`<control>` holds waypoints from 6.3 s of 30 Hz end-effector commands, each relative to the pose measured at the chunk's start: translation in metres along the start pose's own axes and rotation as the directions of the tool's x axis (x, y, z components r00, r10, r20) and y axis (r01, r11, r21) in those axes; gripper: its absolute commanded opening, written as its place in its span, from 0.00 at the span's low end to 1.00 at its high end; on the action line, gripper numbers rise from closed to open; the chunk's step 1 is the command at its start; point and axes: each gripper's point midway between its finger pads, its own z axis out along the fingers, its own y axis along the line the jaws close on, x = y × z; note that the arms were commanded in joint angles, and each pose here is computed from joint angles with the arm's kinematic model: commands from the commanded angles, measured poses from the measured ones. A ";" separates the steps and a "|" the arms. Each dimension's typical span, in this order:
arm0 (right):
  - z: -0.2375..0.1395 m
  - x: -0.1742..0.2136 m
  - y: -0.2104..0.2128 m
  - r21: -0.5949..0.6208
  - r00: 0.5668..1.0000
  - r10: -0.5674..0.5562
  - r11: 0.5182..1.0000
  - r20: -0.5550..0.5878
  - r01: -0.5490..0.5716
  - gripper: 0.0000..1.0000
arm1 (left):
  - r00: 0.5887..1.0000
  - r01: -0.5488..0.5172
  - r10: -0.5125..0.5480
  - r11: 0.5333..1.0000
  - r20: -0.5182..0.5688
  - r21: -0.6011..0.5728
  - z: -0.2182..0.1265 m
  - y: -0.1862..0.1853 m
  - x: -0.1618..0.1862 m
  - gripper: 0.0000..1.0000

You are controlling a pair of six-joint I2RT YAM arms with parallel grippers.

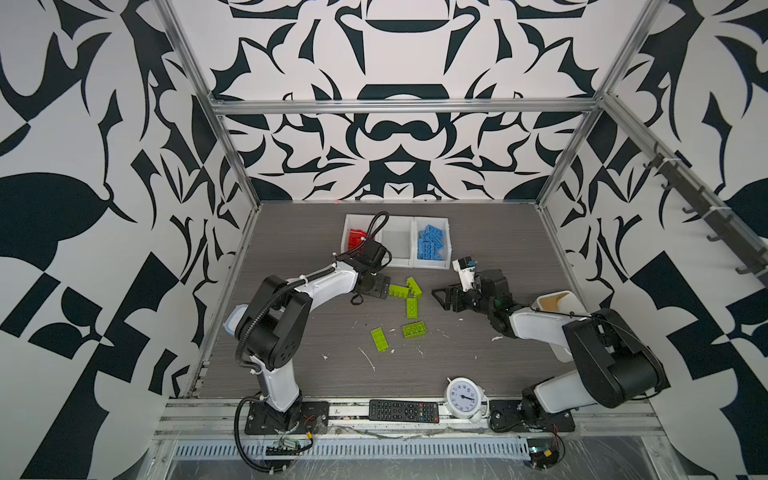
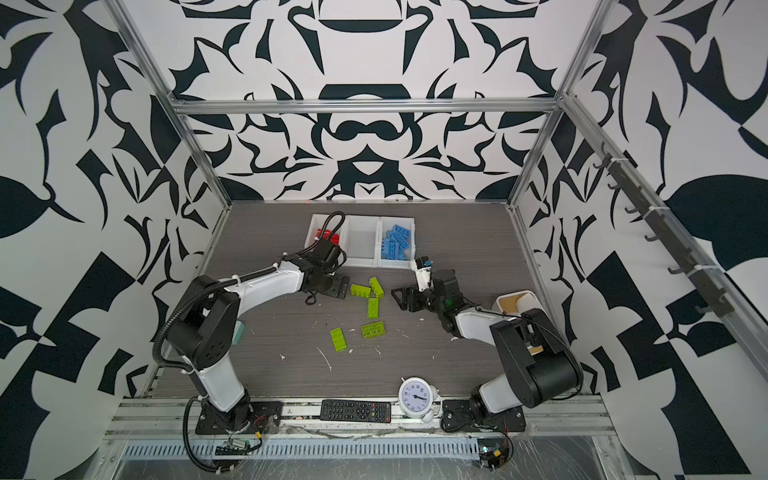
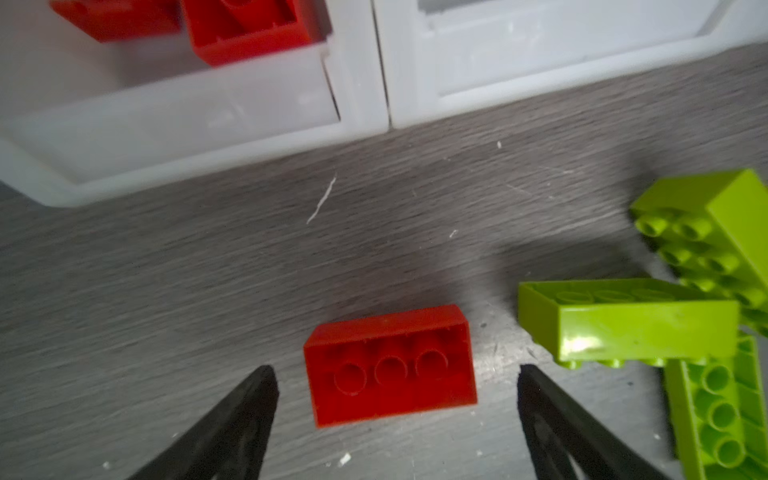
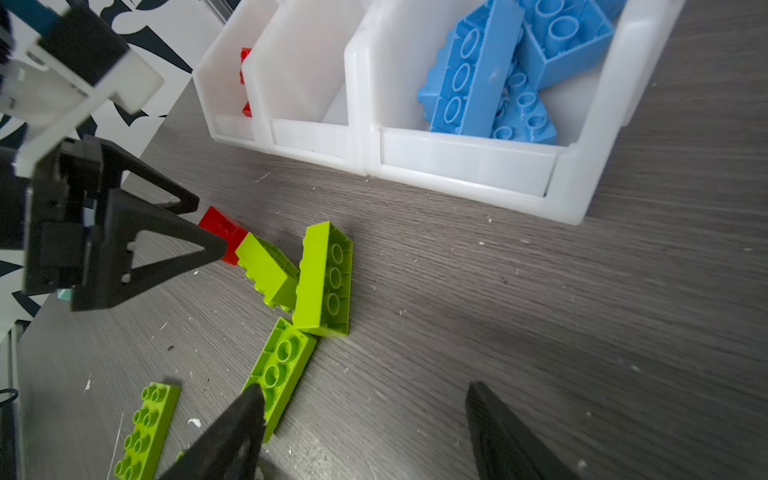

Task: Sort the legos into containers by color
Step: 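Move the left gripper down onto the last red 2x4 brick and close it, then lift the red 2x4 brick and carry it over the red compartment, then lower the red 2x4 brick into the compartment and open the left gripper, then move the open left gripper toward the lime-green bricks nearer the robot, then lower the left gripper and close it on a lime-green 2x4 brick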

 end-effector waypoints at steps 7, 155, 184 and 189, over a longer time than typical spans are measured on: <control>0.000 -0.018 0.011 -0.028 0.999 -0.036 0.999 0.035 0.037 0.78 | 1.000 -0.002 0.001 0.999 -0.018 -0.041 0.014 0.005 0.003 0.89; 0.003 -0.015 0.021 -0.059 0.998 -0.061 0.996 0.018 0.062 0.79 | 0.952 0.208 -0.183 0.975 -0.247 0.081 -0.047 -0.084 0.147 0.75; 0.003 -0.014 0.020 -0.055 0.998 -0.060 0.997 0.013 0.061 0.79 | 0.956 0.120 -0.122 0.992 -0.267 -0.025 -0.013 -0.069 0.160 0.49; 0.003 -0.014 0.020 -0.052 0.998 -0.060 0.997 0.014 0.061 0.79 | 0.957 0.116 -0.120 0.993 -0.264 -0.031 -0.012 -0.067 0.161 0.45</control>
